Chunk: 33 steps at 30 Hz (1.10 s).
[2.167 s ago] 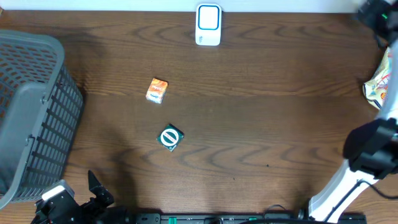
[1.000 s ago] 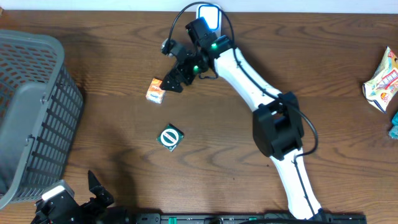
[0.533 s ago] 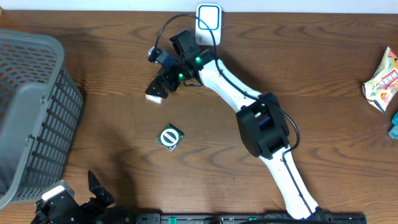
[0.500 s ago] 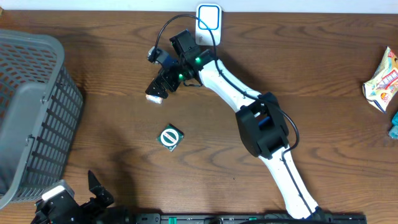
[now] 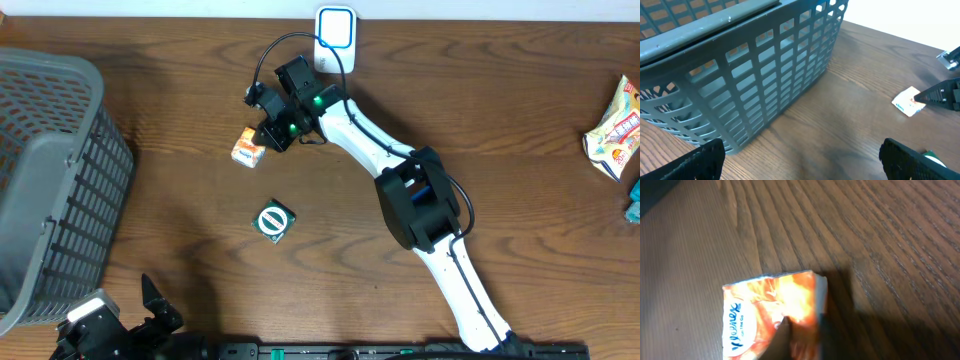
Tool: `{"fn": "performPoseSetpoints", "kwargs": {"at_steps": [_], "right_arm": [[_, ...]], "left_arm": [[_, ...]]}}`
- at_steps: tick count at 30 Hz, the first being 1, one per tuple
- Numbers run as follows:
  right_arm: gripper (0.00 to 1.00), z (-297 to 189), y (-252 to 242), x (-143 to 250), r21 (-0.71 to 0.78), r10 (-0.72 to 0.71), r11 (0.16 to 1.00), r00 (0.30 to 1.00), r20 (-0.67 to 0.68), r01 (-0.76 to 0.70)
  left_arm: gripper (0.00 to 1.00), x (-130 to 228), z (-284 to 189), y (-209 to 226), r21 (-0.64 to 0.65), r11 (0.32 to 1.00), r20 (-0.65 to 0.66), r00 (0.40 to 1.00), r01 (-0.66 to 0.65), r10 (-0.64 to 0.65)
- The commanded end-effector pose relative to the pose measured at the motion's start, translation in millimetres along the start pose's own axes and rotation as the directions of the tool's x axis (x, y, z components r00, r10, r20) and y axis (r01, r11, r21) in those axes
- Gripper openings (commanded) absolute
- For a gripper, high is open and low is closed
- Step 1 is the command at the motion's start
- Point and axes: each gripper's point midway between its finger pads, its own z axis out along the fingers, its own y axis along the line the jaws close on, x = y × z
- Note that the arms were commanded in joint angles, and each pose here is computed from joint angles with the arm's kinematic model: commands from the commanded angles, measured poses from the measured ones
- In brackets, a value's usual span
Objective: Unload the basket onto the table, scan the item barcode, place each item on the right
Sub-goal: 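Reach the right gripper down and grasp the orange Kleenex box, then lift the Kleenex box and carry it toward the white scanner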
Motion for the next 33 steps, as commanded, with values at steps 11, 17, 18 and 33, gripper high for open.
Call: {"fn": "performPoseSetpoints", "kwargs": {"at_steps": [11,17,18,33], "right_arm": [[0.01,-38,-29,20,0.137,0.316,0.942,0.947,-0.06,-0.306],[0.01,-117,-28,40,0.199,0.688,0.721,0.72,-0.09,-0.664],[0.01,-129,-25,45,0.203,0.723,0.687,0.683,-0.105,-0.697],[0.01,-285,27,68,0.261,0.876,0.481,0.473,-0.097,-0.837]], "left_arm": [[0.98,-1,0,1,-0.004,1.0,0.003,1.0,0.008,-0.008],[0.98,0,0,1,-0.004,1.0,0.003,1.0,0.008,-0.008],[0.98,-1,0,1,-0.004,1.0,0.003,1.0,0.008,-0.008],[0.98,-1,0,1,-0.004,1.0,0.003,1.0,0.008,-0.008]]}}
